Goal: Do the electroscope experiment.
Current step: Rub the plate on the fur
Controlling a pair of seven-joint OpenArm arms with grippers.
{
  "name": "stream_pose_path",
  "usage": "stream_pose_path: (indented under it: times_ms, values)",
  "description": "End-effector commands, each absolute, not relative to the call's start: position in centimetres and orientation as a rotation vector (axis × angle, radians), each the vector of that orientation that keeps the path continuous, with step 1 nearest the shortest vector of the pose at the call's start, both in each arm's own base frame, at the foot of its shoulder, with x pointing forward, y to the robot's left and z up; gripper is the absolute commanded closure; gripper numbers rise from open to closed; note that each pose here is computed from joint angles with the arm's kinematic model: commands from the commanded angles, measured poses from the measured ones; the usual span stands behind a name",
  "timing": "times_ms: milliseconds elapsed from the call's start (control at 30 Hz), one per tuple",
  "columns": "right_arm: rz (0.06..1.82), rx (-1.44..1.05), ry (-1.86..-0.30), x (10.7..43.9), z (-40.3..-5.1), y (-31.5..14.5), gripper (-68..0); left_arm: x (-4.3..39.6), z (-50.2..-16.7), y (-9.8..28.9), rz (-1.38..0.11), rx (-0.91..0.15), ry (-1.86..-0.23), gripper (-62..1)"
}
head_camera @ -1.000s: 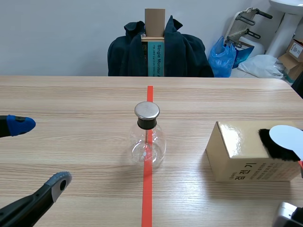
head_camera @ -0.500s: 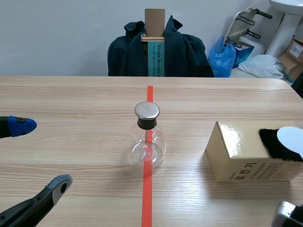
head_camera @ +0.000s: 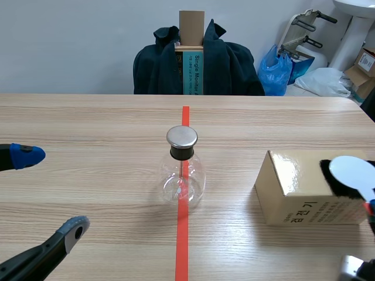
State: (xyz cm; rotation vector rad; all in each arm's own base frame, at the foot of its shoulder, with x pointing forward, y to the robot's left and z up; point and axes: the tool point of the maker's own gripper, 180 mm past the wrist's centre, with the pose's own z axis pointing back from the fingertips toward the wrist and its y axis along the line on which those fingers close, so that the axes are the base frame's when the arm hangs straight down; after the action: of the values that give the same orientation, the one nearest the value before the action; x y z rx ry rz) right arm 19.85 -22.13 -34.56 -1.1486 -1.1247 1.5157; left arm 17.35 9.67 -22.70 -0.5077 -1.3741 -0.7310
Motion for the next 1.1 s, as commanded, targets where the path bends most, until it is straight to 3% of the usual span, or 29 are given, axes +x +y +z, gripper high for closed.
stream_pose_path:
  times_ms: [0, 133, 300, 467, 667, 833, 1067]
  values:
    - [1.485, -1.219, -1.145, 20.0, -33.4, -22.5, -0.8, 17.4, -22.2, 9.4, -0.715, -0.52, -1.399, -62.3]
    - [1.377, -1.305, -1.048, 20.2, -32.9, -25.1, -0.8, 17.4, -22.2, 9.4, -0.715, -0.52, -1.399, -62.3]
    - [1.527, -1.199, -1.161, 19.9, -33.7, -21.7, -0.8, 17.4, -22.2, 9.4, -0.715, -0.52, -1.399, -62.3]
    - [1.408, -1.283, -1.067, 20.2, -33.2, -24.1, -0.8, 17.4, -22.2, 9.4, -0.715, -0.52, -1.399, -62.3]
    - [1.533, -1.182, -1.176, 19.9, -33.9, -21.1, -0.8, 17.4, -22.2, 9.4, -0.715, -0.52, -1.399, -62.3]
    - [1.388, -1.286, -1.059, 20.2, -33.3, -24.1, -0.8, 17.4, -22.2, 9.4, -0.715, -0.52, -1.399, -62.3]
    - [1.469, -1.219, -1.137, 20.2, -33.7, -21.8, -0.8, 17.4, -22.2, 9.4, -0.715, -0.52, -1.399, -62.3]
